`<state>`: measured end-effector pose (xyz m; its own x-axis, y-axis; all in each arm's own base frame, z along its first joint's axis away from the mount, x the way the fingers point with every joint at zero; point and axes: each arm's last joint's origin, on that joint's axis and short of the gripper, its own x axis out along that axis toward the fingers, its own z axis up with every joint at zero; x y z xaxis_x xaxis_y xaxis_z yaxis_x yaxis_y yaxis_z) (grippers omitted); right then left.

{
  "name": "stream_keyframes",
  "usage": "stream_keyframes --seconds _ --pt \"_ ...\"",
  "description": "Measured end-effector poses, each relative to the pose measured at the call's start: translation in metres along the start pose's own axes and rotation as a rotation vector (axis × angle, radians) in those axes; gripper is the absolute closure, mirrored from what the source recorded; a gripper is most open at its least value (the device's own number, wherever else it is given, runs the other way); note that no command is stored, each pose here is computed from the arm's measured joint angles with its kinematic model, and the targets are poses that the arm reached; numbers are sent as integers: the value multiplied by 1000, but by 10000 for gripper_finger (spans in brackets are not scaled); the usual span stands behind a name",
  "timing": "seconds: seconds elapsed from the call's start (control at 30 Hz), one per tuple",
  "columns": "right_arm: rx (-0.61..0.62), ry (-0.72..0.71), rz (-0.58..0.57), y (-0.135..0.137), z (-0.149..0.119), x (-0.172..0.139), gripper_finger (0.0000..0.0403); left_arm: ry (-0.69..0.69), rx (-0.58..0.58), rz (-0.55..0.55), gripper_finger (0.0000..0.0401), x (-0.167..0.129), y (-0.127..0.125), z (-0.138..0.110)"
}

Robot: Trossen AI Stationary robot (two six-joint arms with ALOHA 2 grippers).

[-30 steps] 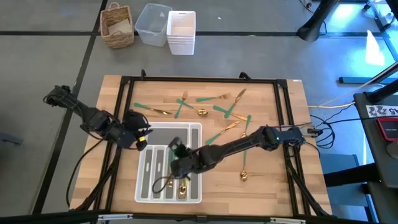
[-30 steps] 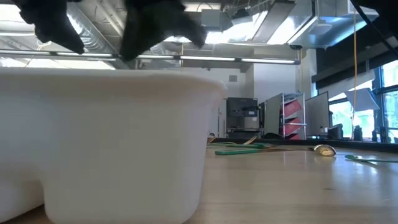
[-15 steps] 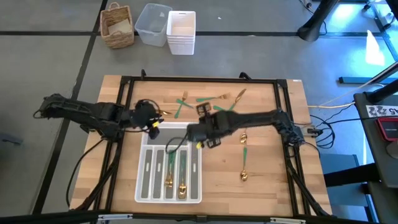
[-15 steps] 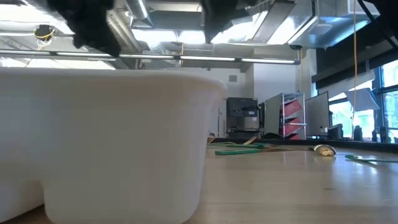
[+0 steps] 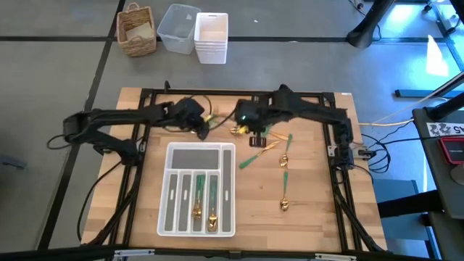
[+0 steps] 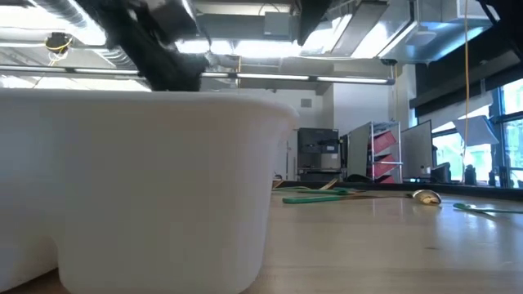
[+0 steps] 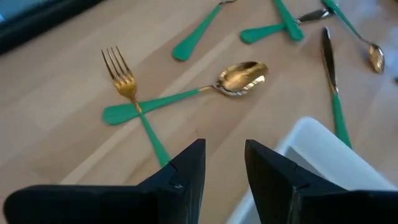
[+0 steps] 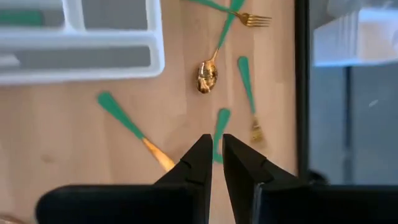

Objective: Sort silverware
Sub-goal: Put the fork in the silverware tray

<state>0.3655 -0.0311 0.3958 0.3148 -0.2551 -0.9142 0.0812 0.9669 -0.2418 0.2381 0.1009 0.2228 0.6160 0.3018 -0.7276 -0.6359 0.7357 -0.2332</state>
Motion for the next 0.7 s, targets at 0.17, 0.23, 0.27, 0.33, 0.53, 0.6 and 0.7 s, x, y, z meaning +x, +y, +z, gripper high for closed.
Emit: stream_keyframes --seconds 0.17,0.23,0.27,0.33,0.53,0.6,0.7 --pt "228 -70 119 -22 -16 -29 363 85 -75 -30 294 26 24 3" --pt "301 -97 161 -29 -23 -41 363 116 -80 -20 294 34 31 1" --pt "326 -109 167 -31 -27 -47 363 125 -73 -13 294 37 34 0" --pt "354 -132 166 -32 -32 -56 363 143 -60 -2 294 44 38 -1" --pt "385 -170 152 -34 -41 -72 363 150 -63 13 294 62 46 -3" --pt "410 -182 153 -35 -44 -77 363 147 -59 13 294 68 47 -3" --pt "434 -203 137 -36 -50 -85 363 160 -51 16 294 77 48 -2"
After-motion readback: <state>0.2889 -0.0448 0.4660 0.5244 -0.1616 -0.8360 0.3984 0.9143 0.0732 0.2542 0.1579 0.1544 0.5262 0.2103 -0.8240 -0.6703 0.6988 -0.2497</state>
